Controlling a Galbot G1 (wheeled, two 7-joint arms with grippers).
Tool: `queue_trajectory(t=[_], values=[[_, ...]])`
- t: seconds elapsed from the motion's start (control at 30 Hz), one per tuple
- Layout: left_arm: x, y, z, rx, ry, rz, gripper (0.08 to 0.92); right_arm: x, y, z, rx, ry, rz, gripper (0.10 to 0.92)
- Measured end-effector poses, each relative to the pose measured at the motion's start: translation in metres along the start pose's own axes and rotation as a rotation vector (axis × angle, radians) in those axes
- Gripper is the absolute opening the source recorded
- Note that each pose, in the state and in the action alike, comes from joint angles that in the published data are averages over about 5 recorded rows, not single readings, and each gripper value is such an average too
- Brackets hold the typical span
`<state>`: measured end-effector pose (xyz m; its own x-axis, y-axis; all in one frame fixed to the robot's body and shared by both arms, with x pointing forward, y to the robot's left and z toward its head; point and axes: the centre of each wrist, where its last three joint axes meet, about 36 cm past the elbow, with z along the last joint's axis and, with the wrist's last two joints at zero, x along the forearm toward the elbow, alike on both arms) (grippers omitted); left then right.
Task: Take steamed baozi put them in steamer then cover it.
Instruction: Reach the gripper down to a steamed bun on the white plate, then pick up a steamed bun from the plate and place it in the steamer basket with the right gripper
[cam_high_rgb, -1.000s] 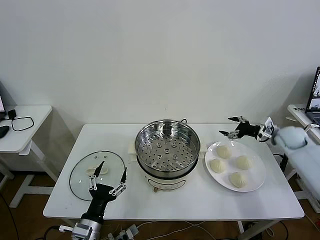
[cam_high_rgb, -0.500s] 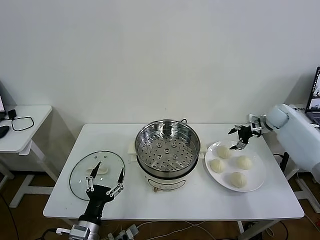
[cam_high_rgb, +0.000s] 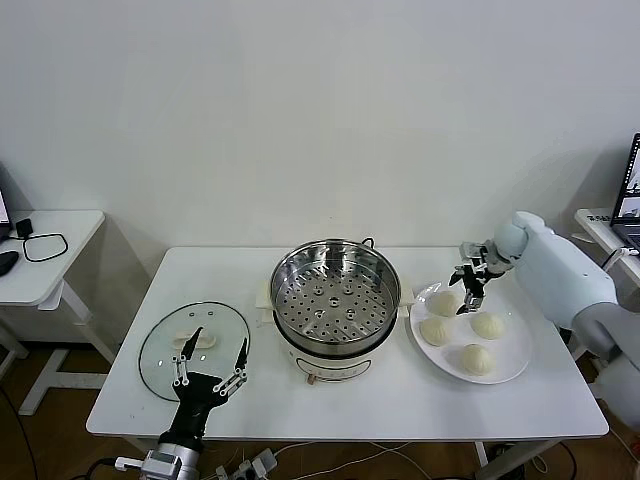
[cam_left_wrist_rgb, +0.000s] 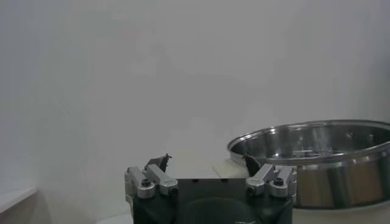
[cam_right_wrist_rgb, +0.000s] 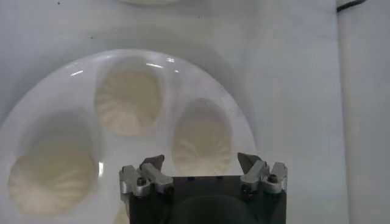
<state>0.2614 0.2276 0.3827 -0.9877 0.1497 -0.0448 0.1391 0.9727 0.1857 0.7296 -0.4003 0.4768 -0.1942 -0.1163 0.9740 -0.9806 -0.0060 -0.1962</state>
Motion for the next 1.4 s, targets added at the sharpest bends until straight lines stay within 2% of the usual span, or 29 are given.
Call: queue_trajectory(t=[0.2,0.47,0.7,0.97,1.23,1.4], values=[[0.000,0.000,0.001,0.001,-0.001,-0.004,0.823,-0.011,0.000,-0.007,0.006,0.014,0.005,0.807],[0.000,-0.001,0.000,0.004,-0.005,-0.011,0.823,-0.016,0.001,-0.010,0.017,0.027,0.008,0.680],[0.002,0.000,-0.002,0.003,-0.004,-0.015,0.823,-0.001,-0.006,-0.016,0.063,0.020,0.024,0.640],[0.002,0.002,-0.004,-0.001,-0.006,-0.018,0.823,0.071,-0.036,-0.053,0.290,-0.015,0.101,0.636],[0.002,0.000,-0.003,0.006,-0.007,-0.016,0.823,0.162,-0.057,-0.144,0.704,-0.060,0.177,0.636],[0.003,0.000,-0.005,0.006,-0.011,-0.018,0.823,0.199,-0.052,-0.208,0.956,-0.069,0.187,0.638]])
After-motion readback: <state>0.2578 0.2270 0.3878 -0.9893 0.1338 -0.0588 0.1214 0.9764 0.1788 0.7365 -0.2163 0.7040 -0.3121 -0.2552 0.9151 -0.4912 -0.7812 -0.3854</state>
